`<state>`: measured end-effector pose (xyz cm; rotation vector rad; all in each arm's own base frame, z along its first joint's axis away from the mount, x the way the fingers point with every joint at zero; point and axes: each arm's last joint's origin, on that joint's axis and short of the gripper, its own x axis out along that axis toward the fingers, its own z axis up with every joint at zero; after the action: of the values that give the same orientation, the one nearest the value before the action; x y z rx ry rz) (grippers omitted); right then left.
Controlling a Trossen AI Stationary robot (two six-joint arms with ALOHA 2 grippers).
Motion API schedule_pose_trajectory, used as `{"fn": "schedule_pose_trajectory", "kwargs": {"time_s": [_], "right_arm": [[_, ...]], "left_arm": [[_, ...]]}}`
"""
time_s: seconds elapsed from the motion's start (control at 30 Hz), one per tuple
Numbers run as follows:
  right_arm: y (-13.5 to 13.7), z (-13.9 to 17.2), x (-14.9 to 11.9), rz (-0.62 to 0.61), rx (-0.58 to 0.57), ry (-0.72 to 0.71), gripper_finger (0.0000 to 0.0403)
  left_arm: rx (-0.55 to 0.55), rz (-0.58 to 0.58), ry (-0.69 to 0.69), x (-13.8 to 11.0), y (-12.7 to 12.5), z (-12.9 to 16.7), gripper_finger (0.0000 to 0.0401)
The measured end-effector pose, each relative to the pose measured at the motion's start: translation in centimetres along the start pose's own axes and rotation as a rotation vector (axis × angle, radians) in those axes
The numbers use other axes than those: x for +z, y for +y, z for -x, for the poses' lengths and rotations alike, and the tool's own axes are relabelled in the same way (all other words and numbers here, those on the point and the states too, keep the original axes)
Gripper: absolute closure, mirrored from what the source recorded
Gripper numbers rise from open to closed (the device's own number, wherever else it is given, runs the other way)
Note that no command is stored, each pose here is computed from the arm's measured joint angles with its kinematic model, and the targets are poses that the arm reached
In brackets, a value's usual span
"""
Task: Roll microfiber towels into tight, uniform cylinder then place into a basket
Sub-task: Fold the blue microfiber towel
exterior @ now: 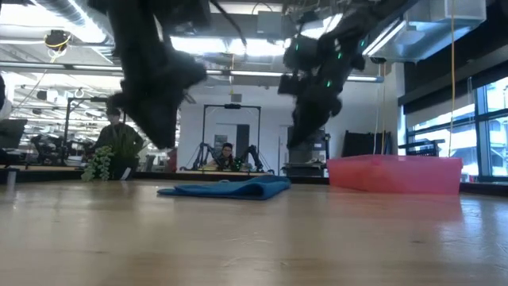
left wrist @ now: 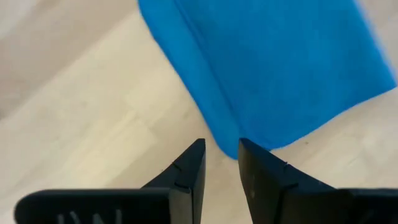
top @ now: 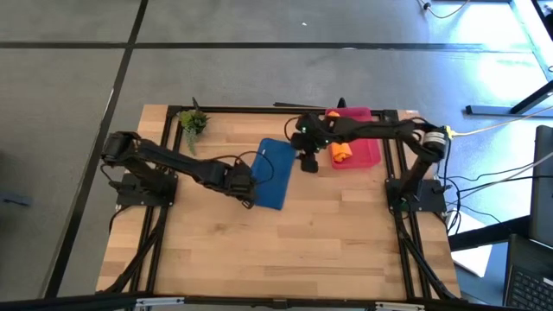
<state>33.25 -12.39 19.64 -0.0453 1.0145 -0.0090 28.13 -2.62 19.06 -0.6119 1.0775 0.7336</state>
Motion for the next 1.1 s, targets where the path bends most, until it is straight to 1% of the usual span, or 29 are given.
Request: {"fn": "schedule_pose_trajectory", "kwargs": {"time_s": [0.1, 0.23, 0.33, 0.4, 0.47, 0.53, 0.63, 1.0, 1.1], "right_arm": [[2.4, 0.8, 0.7, 0.118, 0.071, -0.013, 0.0238], [6.5, 0.4, 1.4, 0.311, 0.19, -0.032, 0.0238], [9.3, -0.2, 2.3, 0.448, 0.208, -0.079, 0.0238], [10.5, -0.6, 2.7, 0.498, 0.203, -0.112, 0.0238], [11.5, -1.3, 3.1, 0.527, 0.209, -0.141, 0.0238], [12.5, -2.2, 2.9, 0.563, 0.229, -0.128, 0.0238], [13.2, -3.4, 2.7, 0.606, 0.25, -0.121, 0.0238], [13.5, -6.8, 1.9, 0.604, 0.281, -0.098, 0.0238], [13.6, -7.5, 1.8, 0.607, 0.27, -0.101, 0.0238]], "left_arm": [[-0.003, 0.041, -0.06, 0.2, 0.7, 2.1, 0.0316], [-0.033, 0.076, -0.152, 0.2, 1.4, 4.5, 0.0316], [-0.056, 0.079, -0.192, 0.1, 1.8, 5.8, 0.0316], [-0.065, 0.08, -0.208, 0.0, 2.0, 6.4, 0.0316], [-0.078, 0.082, -0.219, 0.0, 2.2, 6.9, 0.0316], [-0.083, 0.085, -0.227, 0.0, 2.3, 7.1, 0.0316], [-0.083, 0.083, -0.229, -0.1, 2.4, 7.3, 0.0316], [-0.067, 0.077, -0.222, -0.1, 2.6, 7.3, 0.0316], [-0.065, 0.076, -0.221, -0.1, 2.6, 7.3, 0.0316]]}}
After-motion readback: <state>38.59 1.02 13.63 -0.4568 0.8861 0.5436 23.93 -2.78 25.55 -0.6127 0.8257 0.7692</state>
